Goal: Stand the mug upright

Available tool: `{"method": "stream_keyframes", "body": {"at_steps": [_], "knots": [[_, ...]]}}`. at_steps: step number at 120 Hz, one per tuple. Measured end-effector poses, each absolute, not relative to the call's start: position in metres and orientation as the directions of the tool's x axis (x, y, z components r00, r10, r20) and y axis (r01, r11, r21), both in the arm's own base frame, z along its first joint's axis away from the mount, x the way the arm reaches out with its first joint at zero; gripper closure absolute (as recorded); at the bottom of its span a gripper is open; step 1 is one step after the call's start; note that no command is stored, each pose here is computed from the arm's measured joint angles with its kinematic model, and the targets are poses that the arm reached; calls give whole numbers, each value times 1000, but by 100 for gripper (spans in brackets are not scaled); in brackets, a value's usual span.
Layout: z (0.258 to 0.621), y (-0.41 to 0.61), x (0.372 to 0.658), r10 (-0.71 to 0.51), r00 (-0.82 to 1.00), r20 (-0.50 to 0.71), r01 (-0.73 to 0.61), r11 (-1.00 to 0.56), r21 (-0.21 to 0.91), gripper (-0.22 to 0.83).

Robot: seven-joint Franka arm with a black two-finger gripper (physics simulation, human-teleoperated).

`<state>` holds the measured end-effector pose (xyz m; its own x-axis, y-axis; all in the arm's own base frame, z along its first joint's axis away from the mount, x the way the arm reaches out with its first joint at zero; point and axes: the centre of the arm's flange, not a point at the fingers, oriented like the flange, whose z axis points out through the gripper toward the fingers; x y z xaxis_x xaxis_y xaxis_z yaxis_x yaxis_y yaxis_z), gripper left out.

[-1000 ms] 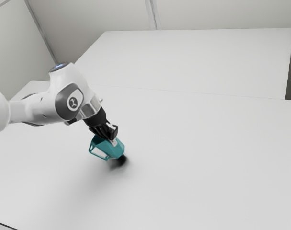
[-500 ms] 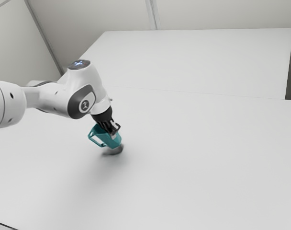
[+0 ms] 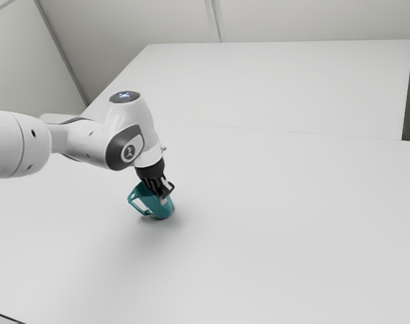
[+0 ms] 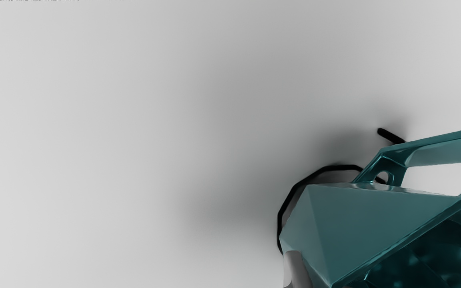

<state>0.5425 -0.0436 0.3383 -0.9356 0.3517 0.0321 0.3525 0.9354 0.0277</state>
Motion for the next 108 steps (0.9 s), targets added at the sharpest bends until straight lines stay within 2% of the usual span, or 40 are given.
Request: {"method": "stream_keyframes", "body": {"at_steps": [3,25,42,58,77,85,108], "knots": [[338,-44,543,353,-935,33,354,935,28,76],[348,-44,541,355,-934,28,356,934,34,36],[371,-44,534,356,-935,12,356,934,42,18],[395,-44,527,355,-935,3,355,934,48,10],[419,-55,521,374,-927,-15,373,926,54,5],[433,-62,526,384,-922,-38,382,922,60,3],[505,-54,552,363,-926,-101,356,931,80,1]]}}
